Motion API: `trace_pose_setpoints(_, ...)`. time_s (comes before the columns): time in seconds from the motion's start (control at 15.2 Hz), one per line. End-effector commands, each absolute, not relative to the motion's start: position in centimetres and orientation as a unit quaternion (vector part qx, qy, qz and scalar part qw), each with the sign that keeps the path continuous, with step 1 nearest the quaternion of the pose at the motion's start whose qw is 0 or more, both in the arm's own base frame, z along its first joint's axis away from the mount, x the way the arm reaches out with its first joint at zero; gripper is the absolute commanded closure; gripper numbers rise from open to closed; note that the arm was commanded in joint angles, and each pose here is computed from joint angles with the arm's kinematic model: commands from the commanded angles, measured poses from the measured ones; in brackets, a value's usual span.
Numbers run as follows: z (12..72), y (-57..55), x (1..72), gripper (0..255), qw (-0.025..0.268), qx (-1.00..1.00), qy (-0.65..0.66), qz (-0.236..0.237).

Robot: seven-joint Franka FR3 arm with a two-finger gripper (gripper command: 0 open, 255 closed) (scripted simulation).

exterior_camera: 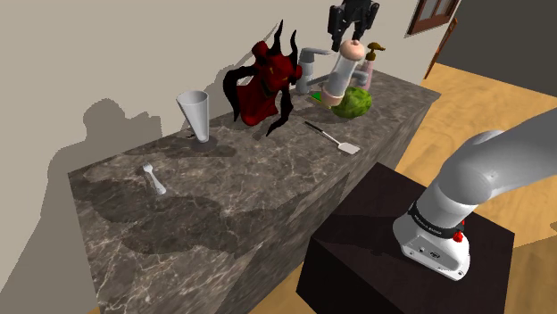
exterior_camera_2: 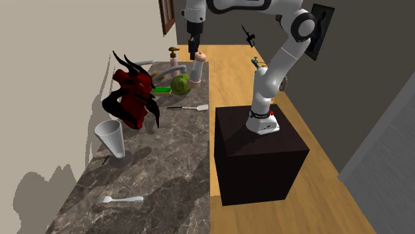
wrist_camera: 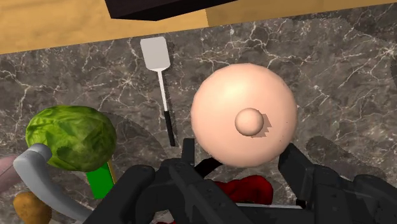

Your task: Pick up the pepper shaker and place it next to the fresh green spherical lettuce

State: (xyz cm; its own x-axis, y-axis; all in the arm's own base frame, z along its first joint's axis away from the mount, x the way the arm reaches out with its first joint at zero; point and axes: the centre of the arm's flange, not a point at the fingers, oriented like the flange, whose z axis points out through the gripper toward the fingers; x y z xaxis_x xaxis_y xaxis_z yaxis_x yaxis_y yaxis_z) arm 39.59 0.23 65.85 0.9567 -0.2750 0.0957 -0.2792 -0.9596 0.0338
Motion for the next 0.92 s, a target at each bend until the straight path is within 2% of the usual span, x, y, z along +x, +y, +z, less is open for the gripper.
trace_pose_setpoints(0.0,65.7,-2.6,39.1,255,0.023,0.989,-0.139,0.045)
trace_pose_setpoints(0.86,65.8,-19.6,36.8,255,0.023,0.989,-0.139,0.045)
